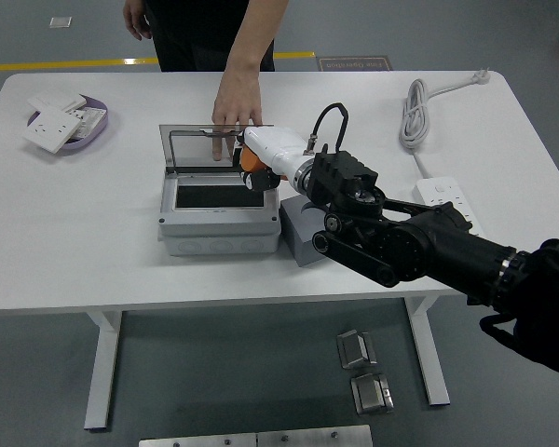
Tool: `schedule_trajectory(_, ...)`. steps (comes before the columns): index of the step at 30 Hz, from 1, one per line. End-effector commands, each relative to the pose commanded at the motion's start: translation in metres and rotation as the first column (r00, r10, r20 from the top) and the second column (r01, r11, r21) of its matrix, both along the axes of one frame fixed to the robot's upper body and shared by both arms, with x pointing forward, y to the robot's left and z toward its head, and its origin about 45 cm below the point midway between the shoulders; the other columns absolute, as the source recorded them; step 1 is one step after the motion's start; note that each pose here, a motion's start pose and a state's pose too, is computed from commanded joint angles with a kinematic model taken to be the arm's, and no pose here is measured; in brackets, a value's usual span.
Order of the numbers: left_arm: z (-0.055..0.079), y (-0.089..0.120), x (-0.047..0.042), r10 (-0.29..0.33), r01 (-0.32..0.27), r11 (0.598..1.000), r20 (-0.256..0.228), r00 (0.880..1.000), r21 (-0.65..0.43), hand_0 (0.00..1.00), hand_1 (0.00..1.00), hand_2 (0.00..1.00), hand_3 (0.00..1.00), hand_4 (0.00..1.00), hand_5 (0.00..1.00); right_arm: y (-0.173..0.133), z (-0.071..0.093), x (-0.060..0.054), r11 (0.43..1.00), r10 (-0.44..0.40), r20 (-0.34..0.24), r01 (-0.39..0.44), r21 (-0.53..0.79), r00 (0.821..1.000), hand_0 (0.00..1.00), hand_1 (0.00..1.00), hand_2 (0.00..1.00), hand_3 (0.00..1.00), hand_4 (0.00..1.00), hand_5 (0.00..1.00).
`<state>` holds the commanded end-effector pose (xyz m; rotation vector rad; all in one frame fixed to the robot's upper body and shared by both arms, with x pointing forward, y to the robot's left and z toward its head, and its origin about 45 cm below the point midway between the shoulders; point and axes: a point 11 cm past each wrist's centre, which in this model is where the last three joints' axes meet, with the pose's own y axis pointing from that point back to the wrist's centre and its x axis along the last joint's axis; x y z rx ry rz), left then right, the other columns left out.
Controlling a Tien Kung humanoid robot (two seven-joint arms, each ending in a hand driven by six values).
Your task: Pick up the cylinder from the cube,place it in the box,flap close box
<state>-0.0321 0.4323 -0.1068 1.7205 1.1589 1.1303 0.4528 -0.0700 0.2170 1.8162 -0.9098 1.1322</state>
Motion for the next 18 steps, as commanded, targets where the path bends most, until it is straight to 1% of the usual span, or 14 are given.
schedule_trajectory(1,0.000,0.000,0.0003,-0.001,0.001,1.000,0.000,1.000,0.000,0.573,0.620,0.540,0.547,0.626,0.315,0.001,0.000,0.000,1.000,0.004,-0.001,-0.004,-0.005,1.000,0.537,0.576,0.571,0.582,0.084,0.002)
schedule_trajectory(2,0.000,0.000,0.0006,-0.001,0.001,1.000,0.001,1.000,0.001,0.572,0.620,0.540,0.547,0.624,0.315,0.002,-0.001,-0.001,1.000,0.008,-0.003,-0.008,-0.010,1.000,0.718,0.634,0.632,0.643,0.110,0.063)
schedule_trajectory(7,0.000,0.001,0.0010,-0.004,0.004,1.000,-0.001,1.000,0.002,0.572,0.620,0.540,0.547,0.624,0.315,0.009,-0.003,-0.008,0.999,0.032,-0.019,-0.032,-0.002,0.999,0.718,0.634,0.632,0.643,0.110,0.063)
schedule_trajectory(8,0.000,0.001,0.0010,-0.004,0.004,1.000,-0.001,1.000,0.002,0.572,0.620,0.540,0.547,0.623,0.315,0.010,-0.003,-0.009,0.999,0.037,-0.021,-0.036,0.003,0.999,0.742,0.656,0.650,0.658,0.181,0.136)
schedule_trajectory(14,0.001,0.001,0.0025,-0.009,0.009,1.000,-0.002,1.000,0.001,0.572,0.620,0.540,0.547,0.623,0.316,0.021,0.002,-0.016,0.997,0.068,-0.020,-0.067,0.037,0.997,0.746,0.662,0.656,0.667,0.186,0.145)
schedule_trajectory(18,0.000,0.001,0.0046,-0.013,0.013,1.000,0.001,1.000,0.000,0.572,0.620,0.540,0.547,0.623,0.316,0.024,0.003,-0.018,0.996,0.081,-0.021,-0.079,0.048,0.997,0.746,0.662,0.656,0.667,0.186,0.145)
